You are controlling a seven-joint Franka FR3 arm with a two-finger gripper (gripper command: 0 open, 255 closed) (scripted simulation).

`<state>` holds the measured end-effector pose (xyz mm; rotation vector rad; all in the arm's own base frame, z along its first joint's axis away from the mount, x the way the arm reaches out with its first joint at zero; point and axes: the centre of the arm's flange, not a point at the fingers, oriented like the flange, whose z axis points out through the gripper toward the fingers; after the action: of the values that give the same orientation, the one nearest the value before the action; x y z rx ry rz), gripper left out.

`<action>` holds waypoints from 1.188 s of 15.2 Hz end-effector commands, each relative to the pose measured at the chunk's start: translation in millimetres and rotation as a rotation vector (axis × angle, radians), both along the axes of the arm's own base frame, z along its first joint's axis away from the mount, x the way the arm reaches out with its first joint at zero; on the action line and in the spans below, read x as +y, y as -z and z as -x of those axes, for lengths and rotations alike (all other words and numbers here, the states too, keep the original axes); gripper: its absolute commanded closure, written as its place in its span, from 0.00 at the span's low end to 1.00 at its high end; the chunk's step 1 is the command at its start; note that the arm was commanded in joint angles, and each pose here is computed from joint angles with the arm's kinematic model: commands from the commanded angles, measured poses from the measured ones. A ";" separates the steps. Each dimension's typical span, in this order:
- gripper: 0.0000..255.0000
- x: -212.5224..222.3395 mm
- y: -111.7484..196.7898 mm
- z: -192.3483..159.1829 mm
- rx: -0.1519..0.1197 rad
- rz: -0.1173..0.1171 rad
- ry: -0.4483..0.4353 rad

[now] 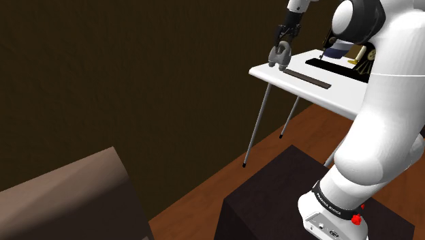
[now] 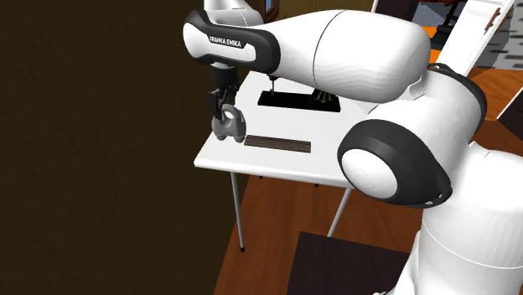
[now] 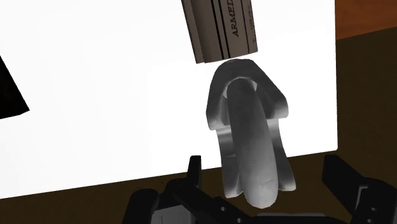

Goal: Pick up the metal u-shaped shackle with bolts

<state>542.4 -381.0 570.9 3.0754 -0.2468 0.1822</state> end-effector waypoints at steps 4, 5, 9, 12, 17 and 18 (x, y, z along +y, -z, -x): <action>1.00 0.2 13.4 -0.8 0.000 0.000 0.000; 1.00 0.3 13.6 -1.2 0.000 0.000 0.000; 1.00 0.4 13.9 -1.4 0.000 0.000 0.000; 1.00 0.1 14.2 -1.7 0.000 0.000 0.000; 1.00 -0.1 -8.0 -0.7 0.000 0.000 0.000; 1.00 -0.1 -13.2 -0.7 0.000 0.000 0.000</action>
<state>543.8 -380.8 578.4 3.0753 -0.2470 0.1822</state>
